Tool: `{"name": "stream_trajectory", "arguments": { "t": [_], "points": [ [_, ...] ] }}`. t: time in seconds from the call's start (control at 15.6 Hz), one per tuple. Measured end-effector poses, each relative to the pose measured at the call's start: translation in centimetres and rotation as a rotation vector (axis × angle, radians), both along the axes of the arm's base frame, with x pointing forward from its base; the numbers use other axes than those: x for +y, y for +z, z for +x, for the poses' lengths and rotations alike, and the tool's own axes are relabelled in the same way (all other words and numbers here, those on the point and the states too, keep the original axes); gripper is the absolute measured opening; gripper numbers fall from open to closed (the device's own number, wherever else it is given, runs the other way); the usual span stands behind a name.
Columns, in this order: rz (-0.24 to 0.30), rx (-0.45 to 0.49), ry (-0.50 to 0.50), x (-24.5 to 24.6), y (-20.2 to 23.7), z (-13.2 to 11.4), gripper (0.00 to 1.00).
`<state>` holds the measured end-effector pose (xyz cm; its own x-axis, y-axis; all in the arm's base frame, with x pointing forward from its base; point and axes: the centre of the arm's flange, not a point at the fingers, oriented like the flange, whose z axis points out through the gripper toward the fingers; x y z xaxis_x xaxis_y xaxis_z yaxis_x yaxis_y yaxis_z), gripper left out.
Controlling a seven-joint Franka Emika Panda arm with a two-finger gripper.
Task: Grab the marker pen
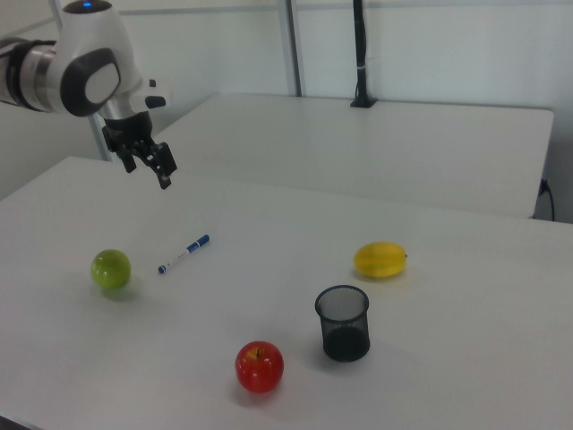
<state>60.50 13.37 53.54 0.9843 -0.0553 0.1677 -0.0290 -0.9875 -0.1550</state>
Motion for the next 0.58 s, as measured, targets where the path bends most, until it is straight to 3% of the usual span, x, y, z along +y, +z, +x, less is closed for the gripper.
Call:
{"name": "stream_trajectory", "arguments": {
  "t": [0.58],
  "points": [
    [-0.021,0.092,-0.083,-7.0,8.2,-6.2,1.00]
  ]
}}
